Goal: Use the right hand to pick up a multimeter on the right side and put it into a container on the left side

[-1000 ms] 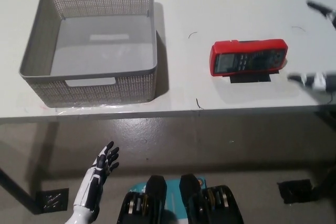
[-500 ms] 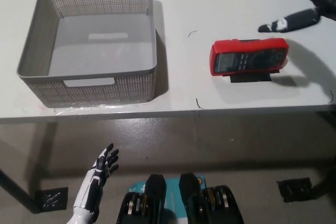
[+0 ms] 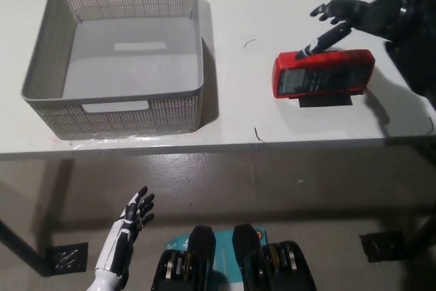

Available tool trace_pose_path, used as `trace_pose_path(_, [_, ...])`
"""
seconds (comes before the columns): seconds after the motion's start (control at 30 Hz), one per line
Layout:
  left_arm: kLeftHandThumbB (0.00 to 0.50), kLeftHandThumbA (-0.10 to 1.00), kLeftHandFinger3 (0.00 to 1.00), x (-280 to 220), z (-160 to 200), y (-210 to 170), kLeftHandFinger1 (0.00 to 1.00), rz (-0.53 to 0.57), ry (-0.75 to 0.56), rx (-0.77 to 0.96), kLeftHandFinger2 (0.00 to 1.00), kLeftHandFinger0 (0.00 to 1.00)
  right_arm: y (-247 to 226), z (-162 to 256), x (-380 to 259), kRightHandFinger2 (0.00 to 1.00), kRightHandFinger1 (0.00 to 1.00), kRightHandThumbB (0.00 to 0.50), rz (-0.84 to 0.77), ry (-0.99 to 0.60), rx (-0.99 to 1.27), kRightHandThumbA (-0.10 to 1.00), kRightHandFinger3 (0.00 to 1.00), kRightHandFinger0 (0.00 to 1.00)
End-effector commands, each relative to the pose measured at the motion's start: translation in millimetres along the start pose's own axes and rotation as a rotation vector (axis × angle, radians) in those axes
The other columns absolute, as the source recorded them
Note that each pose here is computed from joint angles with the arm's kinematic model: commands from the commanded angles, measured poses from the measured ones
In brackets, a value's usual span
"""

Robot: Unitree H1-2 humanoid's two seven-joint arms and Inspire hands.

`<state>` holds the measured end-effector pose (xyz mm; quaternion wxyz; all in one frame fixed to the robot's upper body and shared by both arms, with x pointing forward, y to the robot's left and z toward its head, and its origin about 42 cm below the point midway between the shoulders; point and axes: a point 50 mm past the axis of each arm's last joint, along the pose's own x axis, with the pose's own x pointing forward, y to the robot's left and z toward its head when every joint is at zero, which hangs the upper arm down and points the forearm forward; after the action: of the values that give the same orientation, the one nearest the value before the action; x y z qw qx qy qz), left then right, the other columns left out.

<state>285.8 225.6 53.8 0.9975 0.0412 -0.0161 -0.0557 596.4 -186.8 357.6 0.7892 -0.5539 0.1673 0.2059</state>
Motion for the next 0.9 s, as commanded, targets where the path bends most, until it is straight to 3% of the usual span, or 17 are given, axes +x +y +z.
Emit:
trace_pose_path(0.0, [0.488, 1.0, 1.0, 7, 15, -1, 1.0, -0.015, -0.096, 0.004, 1.0, 1.0, -57, 51, -29, 1.0, 1.0, 0.5, -0.083, -0.063, -0.163, 1.0, 1.0, 1.0])
trace_pose_path(0.27, [0.5, 1.0, 1.0, 7, 14, -1, 1.0, -0.016, -0.098, 0.012, 1.0, 1.0, -46, 46, -22, 1.0, 1.0, 0.5, -0.035, -0.046, -0.238, 1.0, 1.0, 1.0])
trace_pose_path(0.4, [0.5, 1.0, 1.0, 7, 16, -1, 1.0, -0.025, -0.09, 0.012, 1.0, 1.0, -45, 39, -21, 1.0, 1.0, 0.5, 0.032, -0.012, -0.246, 0.91, 1.0, 1.0])
trace_pose_path(0.87, [0.5, 1.0, 1.0, 8, 16, 0, 1.0, -0.025, -0.094, -0.002, 1.0, 1.0, -48, 19, -24, 1.0, 1.0, 0.5, 0.122, 0.106, -0.352, 0.85, 1.0, 1.0])
